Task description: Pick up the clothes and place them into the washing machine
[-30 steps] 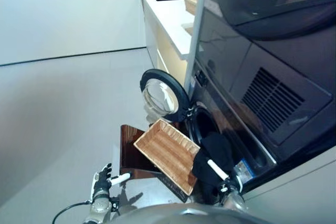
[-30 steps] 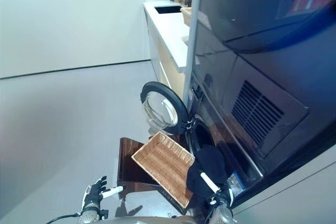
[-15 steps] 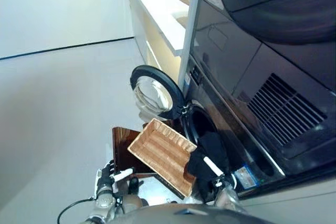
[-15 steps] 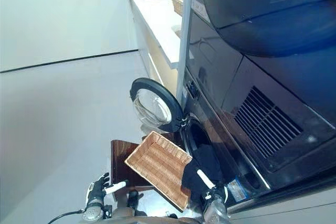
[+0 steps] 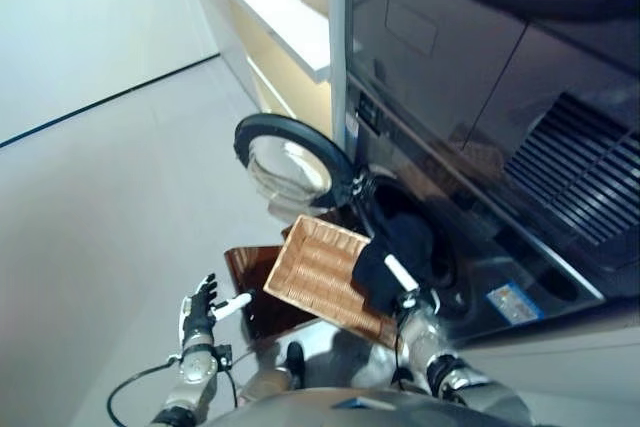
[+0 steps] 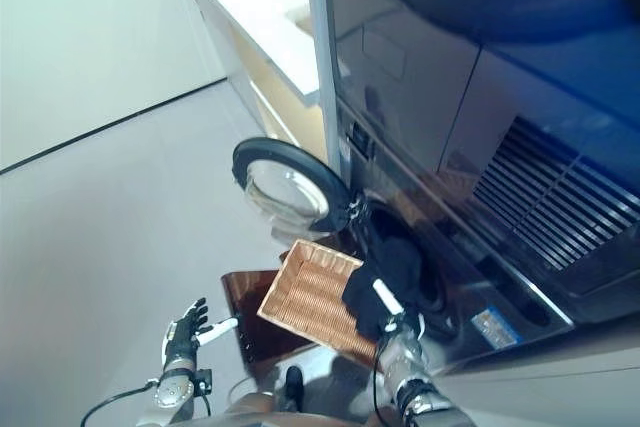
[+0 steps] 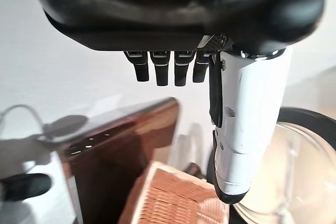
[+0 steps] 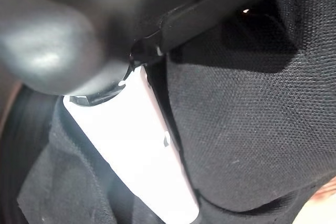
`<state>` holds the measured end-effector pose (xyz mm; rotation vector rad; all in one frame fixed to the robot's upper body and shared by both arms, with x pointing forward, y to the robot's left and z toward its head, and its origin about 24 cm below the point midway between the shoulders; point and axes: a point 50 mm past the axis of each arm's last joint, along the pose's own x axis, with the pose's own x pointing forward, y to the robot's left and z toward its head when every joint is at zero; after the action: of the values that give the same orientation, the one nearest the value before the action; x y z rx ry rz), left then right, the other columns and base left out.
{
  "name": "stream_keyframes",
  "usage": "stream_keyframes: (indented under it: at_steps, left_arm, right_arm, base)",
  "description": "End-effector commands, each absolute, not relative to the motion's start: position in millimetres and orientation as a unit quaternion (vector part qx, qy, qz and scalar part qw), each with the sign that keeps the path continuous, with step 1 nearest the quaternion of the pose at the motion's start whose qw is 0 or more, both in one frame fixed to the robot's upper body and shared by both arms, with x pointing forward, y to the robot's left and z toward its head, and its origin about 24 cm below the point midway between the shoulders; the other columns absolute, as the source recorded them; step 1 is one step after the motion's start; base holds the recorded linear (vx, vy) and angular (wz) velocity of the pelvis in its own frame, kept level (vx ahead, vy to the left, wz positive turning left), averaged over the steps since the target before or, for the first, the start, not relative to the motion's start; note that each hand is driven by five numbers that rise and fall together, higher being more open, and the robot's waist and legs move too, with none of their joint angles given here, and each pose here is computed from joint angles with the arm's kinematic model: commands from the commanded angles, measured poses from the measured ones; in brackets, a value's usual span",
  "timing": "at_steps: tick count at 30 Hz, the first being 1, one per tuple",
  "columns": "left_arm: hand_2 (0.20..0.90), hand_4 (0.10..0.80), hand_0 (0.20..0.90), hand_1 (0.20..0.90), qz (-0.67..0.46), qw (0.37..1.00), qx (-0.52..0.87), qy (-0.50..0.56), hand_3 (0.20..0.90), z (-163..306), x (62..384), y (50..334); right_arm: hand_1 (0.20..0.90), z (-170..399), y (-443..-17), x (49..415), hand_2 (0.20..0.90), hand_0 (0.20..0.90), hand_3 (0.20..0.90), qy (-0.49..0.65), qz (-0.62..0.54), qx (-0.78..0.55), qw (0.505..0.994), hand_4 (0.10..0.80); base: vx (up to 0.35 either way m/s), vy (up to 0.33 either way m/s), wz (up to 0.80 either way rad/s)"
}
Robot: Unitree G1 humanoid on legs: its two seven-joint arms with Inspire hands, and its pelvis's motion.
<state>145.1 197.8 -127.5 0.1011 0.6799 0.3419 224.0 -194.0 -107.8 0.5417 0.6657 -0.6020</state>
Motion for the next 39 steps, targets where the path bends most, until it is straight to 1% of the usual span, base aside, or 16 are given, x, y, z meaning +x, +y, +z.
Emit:
stream_keyframes:
  at_steps: [1, 2, 7, 9, 11, 14, 15, 18, 20, 26, 30, 31, 36, 37, 38, 39]
  left_arm:
    - [0.900, 0.800, 0.900, 0.900, 0.172, 0.973, 0.036, 0.152, 0.900, -73.4, 204.4, 207.7]
    - [0.900, 0.800, 0.900, 0.900, 0.172, 0.973, 0.036, 0.152, 0.900, -73.4, 204.4, 207.7]
    - [0.900, 0.800, 0.900, 0.900, 0.158, 0.985, 0.012, 0.060, 0.900, -40.0, 216.4, 206.3]
    - [0.900, 0.800, 0.900, 0.900, 0.155, 0.988, 0.006, 0.028, 0.900, -27.7, 218.5, 208.4]
    - [0.900, 0.800, 0.900, 0.900, 0.154, 0.988, 0.006, 0.020, 0.900, -24.4, 220.8, 208.0]
    - [0.900, 0.800, 0.900, 0.900, 0.157, 0.987, 0.007, -0.015, 0.900, -10.9, 228.1, 206.5]
    - [0.900, 0.800, 0.900, 0.900, 0.157, 0.987, 0.007, -0.015, 0.900, -10.9, 228.1, 206.4]
    - [0.900, 0.800, 0.900, 0.900, 0.149, 0.988, 0.006, -0.029, 0.900, -5.9, 230.7, 202.6]
    - [0.900, 0.800, 0.900, 0.900, 0.142, 0.990, -0.001, -0.023, 0.900, -9.0, 229.4, 198.3]
    - [0.900, 0.800, 0.900, 0.900, 0.139, 0.990, 0.012, 0.015, 0.900, -25.6, 222.3, 195.3]
    - [0.900, 0.800, 0.900, 0.900, 0.148, 0.989, 0.006, 0.021, 0.900, -28.5, 218.0, 196.1]
    - [0.900, 0.800, 0.900, 0.900, 0.145, 0.989, 0.003, 0.018, 0.900, -27.1, 217.3, 195.6]
    - [0.900, 0.800, 0.900, 0.900, 0.139, 0.990, 0.004, 0.009, 0.900, -23.6, 216.8, 195.0]
    - [0.900, 0.800, 0.900, 0.900, 0.142, 0.990, 0.001, 0.011, 0.900, -24.3, 216.9, 195.1]
    - [0.900, 0.800, 0.900, 0.900, 0.141, 0.990, 0.001, 0.010, 0.900, -24.1, 217.0, 194.2]
    - [0.900, 0.800, 0.900, 0.900, 0.142, 0.990, -0.001, 0.007, 0.900, -22.9, 217.8, 193.2]
  right_arm:
    - [0.200, -25.6, -190.2, 310.0, 0.200, 0.200, 0.200, 0.123, -0.268, 0.334, 0.895, 0.300]
    - [0.200, -25.6, -190.2, 310.0, 0.200, 0.200, 0.200, 0.123, -0.268, 0.334, 0.895, 0.300]
    - [0.200, 29.1, -208.6, 347.9, 0.200, 0.200, 0.200, 0.030, -0.294, 0.383, 0.875, 0.300]
    - [0.200, 62.3, -220.6, 366.3, 0.200, 0.200, 0.200, -0.015, -0.307, 0.410, 0.858, 0.300]
    - [0.200, 70.8, -226.0, 370.2, 0.200, 0.200, 0.200, -0.025, -0.313, 0.419, 0.852, 0.300]
    - [0.200, 114.9, -243.3, 382.6, 0.200, 0.200, 0.200, -0.097, -0.315, 0.457, 0.826, 0.300]
    - [0.200, 115.0, -243.4, 382.5, 0.200, 0.200, 0.200, -0.097, -0.315, 0.457, 0.826, 0.300]
    - [0.200, 148.0, -274.8, 381.4, 0.200, 0.200, 0.200, -0.161, -0.330, 0.459, 0.809, 0.300]
    - [0.200, 177.9, -311.6, 371.5, 0.200, 0.200, 0.200, -0.219, -0.360, 0.452, 0.786, 0.300]
    - [0.200, 219.8, -357.1, 346.7, 0.200, 0.200, 0.200, -0.298, -0.416, 0.428, 0.745, 0.300]
    - [0.200, 243.9, -372.6, 335.9, 0.200, 0.200, 0.200, -0.329, -0.429, 0.403, 0.738, 0.300]
    - [0.200, 267.2, -381.2, 329.0, 0.200, 0.200, 0.200, -0.353, -0.429, 0.381, 0.739, 0.300]
    - [0.200, 306.7, -392.3, 318.6, 0.200, 0.200, 0.200, -0.374, -0.432, 0.312, 0.759, 0.300]
    - [0.354, 319.4, -394.2, 315.7, 0.354, 0.354, 0.354, -0.375, -0.436, 0.282, 0.768, 0.410]
    - [0.900, 324.5, -394.9, 313.6, 0.900, 0.900, 0.900, -0.379, -0.442, 0.273, 0.766, 0.800]
    - [0.900, 328.5, -395.7, 311.2, 0.900, 0.900, 0.900, -0.383, -0.448, 0.263, 0.764, 0.800]
  base:
    - [-0.161, 0.046, 0.08]
    - [-0.146, 0.035, 0.06]
    - [-0.065, 0.018, 0.14]
    - [-0.028, 0.053, 0.09]
    - [-0.011, 0.058, 0.08]
    - [0.004, 0.096, 0.14]
    - [0.008, 0.066, 0.06]
    - [0.050, 0.096, 0.14]
    - [0.084, 0.088, 0.22]
    - [0.108, 0.098, 0.19]
    - [0.047, 0.072, -0.11]
    - [0.031, 0.038, -0.06]
    - [0.030, 0.041, -0.04]
    - [0.028, 0.034, -0.06]
    - [0.034, 0.044, -0.05]
    - [0.027, 0.031, -0.03]
